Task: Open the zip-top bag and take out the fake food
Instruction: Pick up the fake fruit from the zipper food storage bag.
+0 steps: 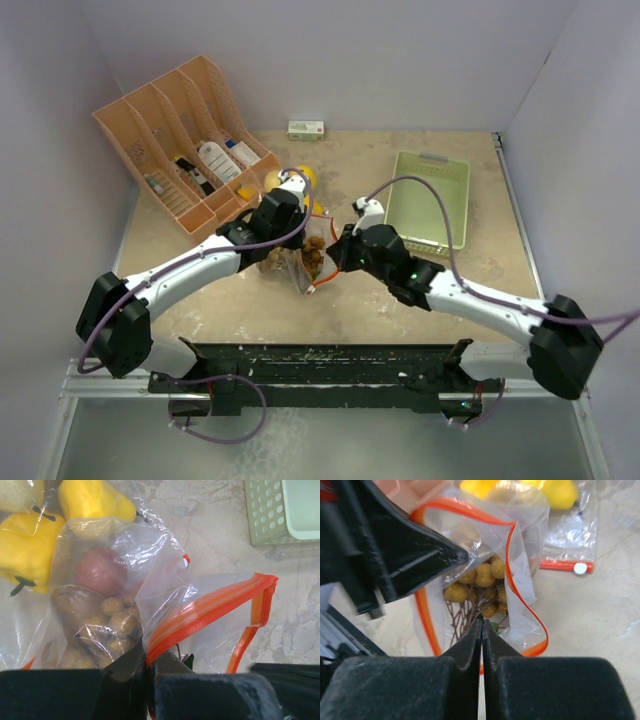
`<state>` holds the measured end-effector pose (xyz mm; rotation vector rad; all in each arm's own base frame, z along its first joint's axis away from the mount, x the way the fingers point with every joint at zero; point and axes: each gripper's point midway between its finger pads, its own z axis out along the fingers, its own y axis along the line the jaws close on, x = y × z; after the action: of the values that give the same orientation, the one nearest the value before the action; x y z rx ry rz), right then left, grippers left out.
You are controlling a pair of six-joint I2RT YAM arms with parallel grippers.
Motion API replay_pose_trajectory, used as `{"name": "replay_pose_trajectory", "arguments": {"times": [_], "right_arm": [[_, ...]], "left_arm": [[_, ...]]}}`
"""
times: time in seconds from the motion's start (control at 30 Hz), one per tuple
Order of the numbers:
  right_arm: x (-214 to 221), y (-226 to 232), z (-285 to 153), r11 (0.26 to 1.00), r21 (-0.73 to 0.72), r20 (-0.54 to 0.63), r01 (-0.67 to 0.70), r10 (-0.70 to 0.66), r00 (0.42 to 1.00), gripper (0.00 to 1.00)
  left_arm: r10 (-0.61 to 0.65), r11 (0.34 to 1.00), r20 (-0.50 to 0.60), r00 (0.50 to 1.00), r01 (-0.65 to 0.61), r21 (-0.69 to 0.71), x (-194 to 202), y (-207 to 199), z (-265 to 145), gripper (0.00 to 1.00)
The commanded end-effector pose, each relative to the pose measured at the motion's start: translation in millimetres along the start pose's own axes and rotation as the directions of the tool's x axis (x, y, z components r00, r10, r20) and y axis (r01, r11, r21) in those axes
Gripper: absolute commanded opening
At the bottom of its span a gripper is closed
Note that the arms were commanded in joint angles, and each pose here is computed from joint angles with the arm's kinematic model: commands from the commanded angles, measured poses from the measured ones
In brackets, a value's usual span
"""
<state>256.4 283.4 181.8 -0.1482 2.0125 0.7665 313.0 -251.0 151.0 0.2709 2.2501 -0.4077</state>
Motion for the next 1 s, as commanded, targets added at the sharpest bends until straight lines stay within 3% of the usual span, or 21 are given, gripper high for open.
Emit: {"name": "replay_pose_trajectory", "arguments": {"times": [0.0,0.07,0.2,0.53,0.8,0.9,0.97], "right_arm": [[6,17,35,0.998,-0.061,-0.027,0.026,-0.028,0.999,0.11],[12,20,46,0.997,-0.079,-0.042,0.022,-0.026,0.999,0.24],[31,21,67,0.996,-0.089,-0.098,0.026,-0.035,0.995,0.4],[53,28,96,0.991,-0.132,-0.16,0.023,-0.044,0.986,0.52],[73,12,111,0.997,-0.056,-0.226,0.053,-0.064,0.972,0.51],[76,13,112,0.997,-0.067,-0.232,0.049,-0.063,0.971,0.43],[79,15,113,0.996,-0.077,-0.239,0.041,-0.058,0.969,0.3]], "left_arm": [[-0.017,0.999,0.062,0.998,0.015,0.029,-16,-8,-1,0.03],[-0.017,1.0,0.066,0.998,0.015,0.022,-16,-6,-4,0.03],[-0.023,1.0,0.077,0.997,0.022,0.014,-16,-3,-7,0.03],[-0.028,0.999,0.062,0.998,0.026,0.038,-9,-7,-2,0.03],[-0.024,1.0,0.078,0.997,0.023,0.021,-12,-2,-4,0.03],[-0.027,0.999,0.077,0.997,0.025,0.022,-10,-3,-3,0.03],[-0.027,0.999,0.078,0.997,0.025,0.023,-10,-3,-2,0.03]]}}
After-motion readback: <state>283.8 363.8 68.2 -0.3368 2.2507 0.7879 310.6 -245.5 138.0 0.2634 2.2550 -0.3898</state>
